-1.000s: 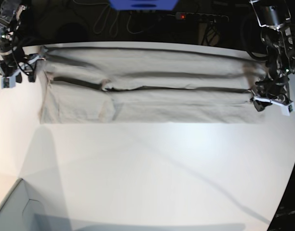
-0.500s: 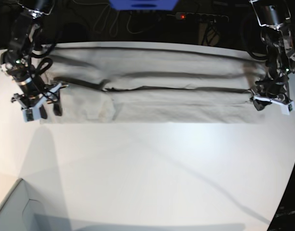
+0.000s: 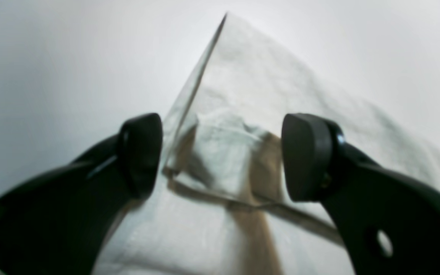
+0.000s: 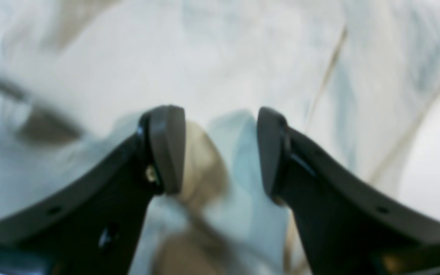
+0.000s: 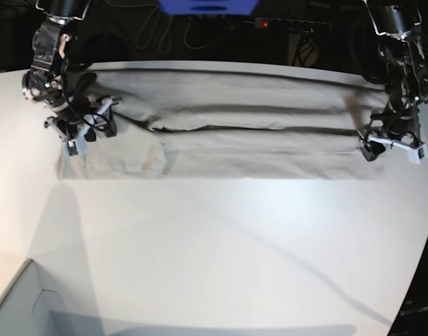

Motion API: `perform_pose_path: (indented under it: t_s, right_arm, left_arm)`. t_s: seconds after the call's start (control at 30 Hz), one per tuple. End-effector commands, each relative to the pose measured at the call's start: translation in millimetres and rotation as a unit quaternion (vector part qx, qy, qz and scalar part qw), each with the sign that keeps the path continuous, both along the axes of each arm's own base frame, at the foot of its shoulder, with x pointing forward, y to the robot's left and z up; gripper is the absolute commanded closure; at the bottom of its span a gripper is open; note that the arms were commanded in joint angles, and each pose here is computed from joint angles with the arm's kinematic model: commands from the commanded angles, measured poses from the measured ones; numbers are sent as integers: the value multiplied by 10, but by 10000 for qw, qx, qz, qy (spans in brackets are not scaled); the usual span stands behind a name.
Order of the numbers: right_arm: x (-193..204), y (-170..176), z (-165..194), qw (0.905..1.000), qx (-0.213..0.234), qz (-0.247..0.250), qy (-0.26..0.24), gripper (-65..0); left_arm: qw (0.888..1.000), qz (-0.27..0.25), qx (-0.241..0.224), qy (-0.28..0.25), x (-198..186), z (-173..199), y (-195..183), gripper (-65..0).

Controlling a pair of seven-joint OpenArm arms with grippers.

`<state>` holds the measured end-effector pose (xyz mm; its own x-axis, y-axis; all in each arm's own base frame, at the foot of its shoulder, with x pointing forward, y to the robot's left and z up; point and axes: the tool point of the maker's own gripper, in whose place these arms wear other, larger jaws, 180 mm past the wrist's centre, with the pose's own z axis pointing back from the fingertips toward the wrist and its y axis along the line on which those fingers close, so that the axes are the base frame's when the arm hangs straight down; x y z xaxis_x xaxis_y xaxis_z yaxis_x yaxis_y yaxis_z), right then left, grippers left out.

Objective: Layout the t-shirt on the table in an organized manner, then fold the t-shirt properly

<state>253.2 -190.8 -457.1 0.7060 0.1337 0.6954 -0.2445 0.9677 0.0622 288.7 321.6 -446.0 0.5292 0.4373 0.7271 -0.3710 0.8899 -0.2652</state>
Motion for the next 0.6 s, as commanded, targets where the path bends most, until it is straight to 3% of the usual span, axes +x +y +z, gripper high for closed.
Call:
perform_pose_path:
  t_s: [0.0,0.27,0.47,0.57]
  right_arm:
    - [34,-31,99,9998,-19,-11,-194,-305]
    - [-172,-8,-183,9995,158,-78,243,-305]
    - [-181,-6,-196,9995,167,-82,264,-305]
    - [-181,-6,-196,9995,167,-82,264,-305]
  left_arm:
    - [9996,6,126,-263,114,166,86,-475]
    - [9995,-1,122,-283,125,177,83,-478]
    - [9997,4,105,-219,70,133,76,-574]
    - [9998,-11,108,-153,-13,96,61,-587]
